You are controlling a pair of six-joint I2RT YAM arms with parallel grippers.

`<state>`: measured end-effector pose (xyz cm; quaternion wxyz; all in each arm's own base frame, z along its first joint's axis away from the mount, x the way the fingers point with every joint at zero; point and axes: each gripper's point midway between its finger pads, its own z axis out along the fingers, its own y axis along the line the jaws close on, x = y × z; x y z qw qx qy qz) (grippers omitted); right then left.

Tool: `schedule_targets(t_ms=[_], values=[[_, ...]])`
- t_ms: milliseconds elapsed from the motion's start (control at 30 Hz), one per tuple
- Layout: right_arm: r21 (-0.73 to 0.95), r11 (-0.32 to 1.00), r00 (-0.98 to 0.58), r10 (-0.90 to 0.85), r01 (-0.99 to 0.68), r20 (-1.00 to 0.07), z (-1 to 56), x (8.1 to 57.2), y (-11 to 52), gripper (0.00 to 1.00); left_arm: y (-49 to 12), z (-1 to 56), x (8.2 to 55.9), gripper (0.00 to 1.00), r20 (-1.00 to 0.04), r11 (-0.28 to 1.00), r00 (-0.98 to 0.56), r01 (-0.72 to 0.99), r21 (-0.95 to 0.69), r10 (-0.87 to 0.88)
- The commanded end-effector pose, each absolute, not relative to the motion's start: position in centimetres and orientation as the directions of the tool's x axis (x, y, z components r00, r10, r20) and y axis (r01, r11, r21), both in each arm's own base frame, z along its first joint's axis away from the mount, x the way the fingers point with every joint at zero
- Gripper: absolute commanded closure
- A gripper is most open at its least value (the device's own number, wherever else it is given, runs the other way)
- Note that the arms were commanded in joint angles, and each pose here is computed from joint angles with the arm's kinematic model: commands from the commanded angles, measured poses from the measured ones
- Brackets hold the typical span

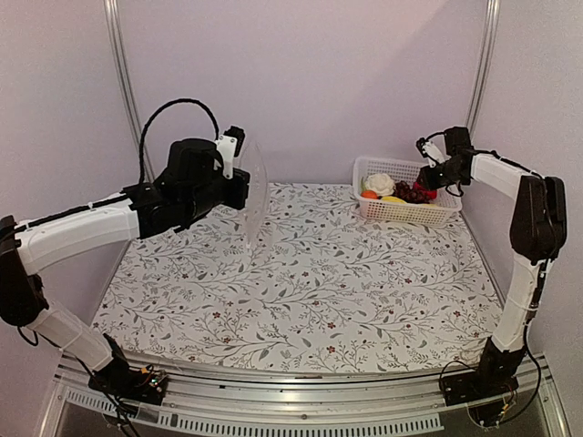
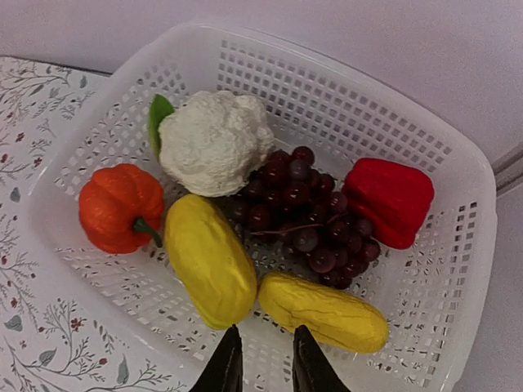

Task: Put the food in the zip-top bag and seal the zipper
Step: Adjust the bin at the corner of the board.

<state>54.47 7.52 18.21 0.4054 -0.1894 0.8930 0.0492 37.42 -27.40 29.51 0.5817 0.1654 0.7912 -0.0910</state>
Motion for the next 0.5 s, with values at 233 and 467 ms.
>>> schedule_targets(t_ms=[233, 467], values=[[-0.185, 0.966, -0.700, -0.259, -0.181, -0.665, 12.0, 59.0, -1.3, 0.93, -27.6, 29.8, 36.6, 1.00, -0.953, 0.915, -0.263, 0.402, 0.033, 0.150], [-0.173, 0.955, -0.751, -0.295, -0.240, -0.591, 8.8, 55.5, -0.9, 0.98, -27.6, 30.0, 36.5, 1.00, -0.954, 0.915, -0.261, 0.403, 0.030, 0.146]])
